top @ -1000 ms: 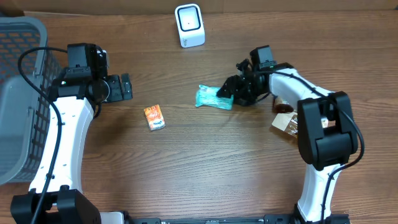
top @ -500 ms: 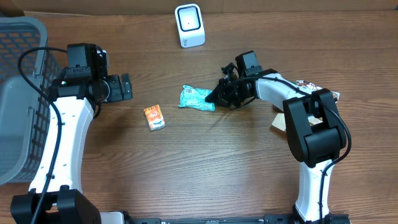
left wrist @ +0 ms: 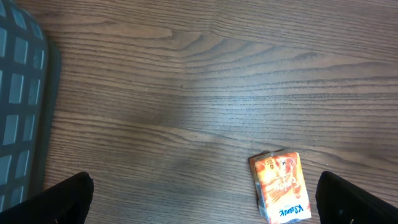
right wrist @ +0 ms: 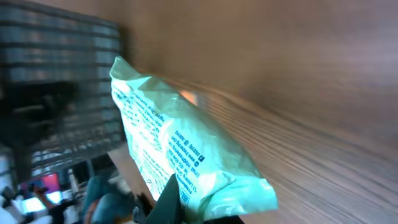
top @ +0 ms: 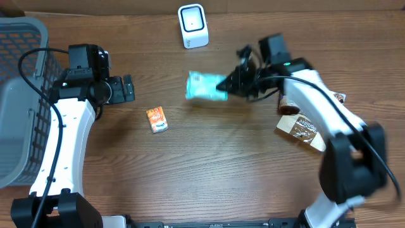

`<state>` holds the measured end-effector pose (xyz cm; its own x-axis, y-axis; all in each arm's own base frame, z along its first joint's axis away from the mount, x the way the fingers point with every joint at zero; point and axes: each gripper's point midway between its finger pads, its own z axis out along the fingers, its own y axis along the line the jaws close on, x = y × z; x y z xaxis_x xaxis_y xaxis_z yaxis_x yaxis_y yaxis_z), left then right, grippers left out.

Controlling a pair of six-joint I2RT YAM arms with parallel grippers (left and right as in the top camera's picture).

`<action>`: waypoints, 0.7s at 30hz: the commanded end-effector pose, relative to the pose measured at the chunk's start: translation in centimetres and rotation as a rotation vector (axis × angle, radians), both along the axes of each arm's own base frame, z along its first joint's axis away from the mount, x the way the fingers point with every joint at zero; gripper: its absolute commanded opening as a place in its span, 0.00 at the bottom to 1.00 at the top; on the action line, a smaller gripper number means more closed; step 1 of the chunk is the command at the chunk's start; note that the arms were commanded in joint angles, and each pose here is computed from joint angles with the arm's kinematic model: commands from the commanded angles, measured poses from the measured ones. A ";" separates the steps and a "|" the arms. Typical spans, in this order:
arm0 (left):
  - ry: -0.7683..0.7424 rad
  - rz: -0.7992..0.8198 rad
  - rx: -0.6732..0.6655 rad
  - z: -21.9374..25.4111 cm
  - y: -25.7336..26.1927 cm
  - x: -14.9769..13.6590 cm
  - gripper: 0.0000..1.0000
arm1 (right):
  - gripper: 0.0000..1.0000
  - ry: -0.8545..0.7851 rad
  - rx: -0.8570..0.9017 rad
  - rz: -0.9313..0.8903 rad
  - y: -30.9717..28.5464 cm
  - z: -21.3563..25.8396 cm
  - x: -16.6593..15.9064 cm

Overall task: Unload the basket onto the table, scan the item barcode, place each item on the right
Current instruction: 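Raise the wipes pack up to the white scanner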

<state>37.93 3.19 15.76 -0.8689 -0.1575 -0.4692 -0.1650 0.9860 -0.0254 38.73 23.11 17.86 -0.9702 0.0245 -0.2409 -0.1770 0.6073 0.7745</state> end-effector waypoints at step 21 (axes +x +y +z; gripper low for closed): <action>0.010 -0.018 0.021 -0.3 0.3 0.0 1.00 | 0.04 -0.896 -1.064 -0.547 -4.0 19.1 4.7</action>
